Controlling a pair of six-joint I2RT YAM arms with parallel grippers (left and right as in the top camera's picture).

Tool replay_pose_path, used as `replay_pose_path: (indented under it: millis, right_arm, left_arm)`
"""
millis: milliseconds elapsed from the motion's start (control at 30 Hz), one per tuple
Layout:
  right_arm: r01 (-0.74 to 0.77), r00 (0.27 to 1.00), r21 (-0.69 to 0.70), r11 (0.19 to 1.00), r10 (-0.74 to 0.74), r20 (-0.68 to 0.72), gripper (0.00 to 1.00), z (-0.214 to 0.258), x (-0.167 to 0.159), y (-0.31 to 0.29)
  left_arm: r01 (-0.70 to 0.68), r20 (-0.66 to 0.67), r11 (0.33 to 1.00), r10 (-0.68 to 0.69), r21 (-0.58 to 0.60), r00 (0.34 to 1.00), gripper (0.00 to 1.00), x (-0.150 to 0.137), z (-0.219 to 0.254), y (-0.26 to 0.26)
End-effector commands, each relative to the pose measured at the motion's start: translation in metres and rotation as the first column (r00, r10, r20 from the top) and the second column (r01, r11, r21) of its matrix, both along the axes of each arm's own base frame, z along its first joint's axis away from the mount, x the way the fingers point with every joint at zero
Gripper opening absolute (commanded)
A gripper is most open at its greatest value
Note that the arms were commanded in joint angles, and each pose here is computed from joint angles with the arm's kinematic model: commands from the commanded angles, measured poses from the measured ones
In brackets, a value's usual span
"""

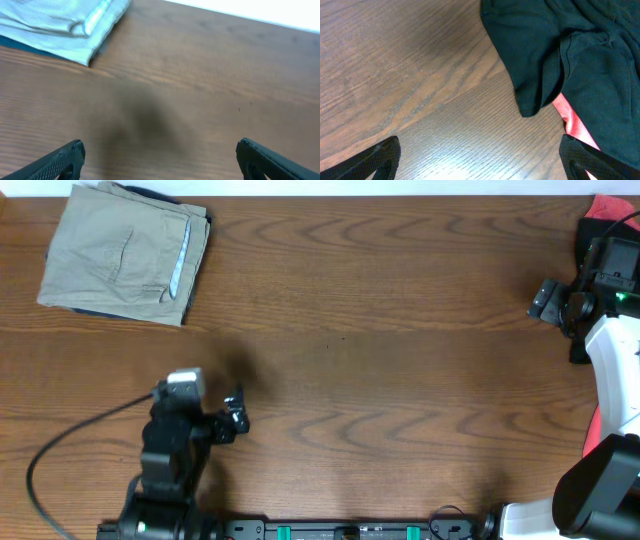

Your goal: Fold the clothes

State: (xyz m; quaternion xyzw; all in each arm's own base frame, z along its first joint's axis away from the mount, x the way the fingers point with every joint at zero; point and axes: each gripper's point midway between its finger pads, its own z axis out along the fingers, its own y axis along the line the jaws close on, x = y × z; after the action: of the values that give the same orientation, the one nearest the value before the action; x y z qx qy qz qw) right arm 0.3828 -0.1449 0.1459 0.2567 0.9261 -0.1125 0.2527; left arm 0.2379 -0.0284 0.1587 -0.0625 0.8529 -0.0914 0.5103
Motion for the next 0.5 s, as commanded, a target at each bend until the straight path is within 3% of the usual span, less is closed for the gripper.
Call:
replay_pose_path:
  millis: [0,267,467]
  right_arm:
    - [0.011,1.0,-0.014,1.0,-0.011,0.011,0.99,0.006,-0.001,-0.005]
    - [0.011,1.0,-0.014,1.0,-0.011,0.011,0.99,0.006,-0.001,-0.005]
    - [0.011,1.0,-0.014,1.0,-0.011,0.011,0.99,0.006,-0.001,-0.005]
  left_arm:
    - [-0.026,0.084,1.0,0.025,0.016,0.996,0.98,-0.005,0.007,0.009]
    - [-0.075,0.196,0.997,0.075,-0.007,0.978,0.98,-0.005,0.0,0.022]
    - [-0.039,0.266,0.999,0.046,-0.032,0.963,0.98,0.003,-0.006,0.018]
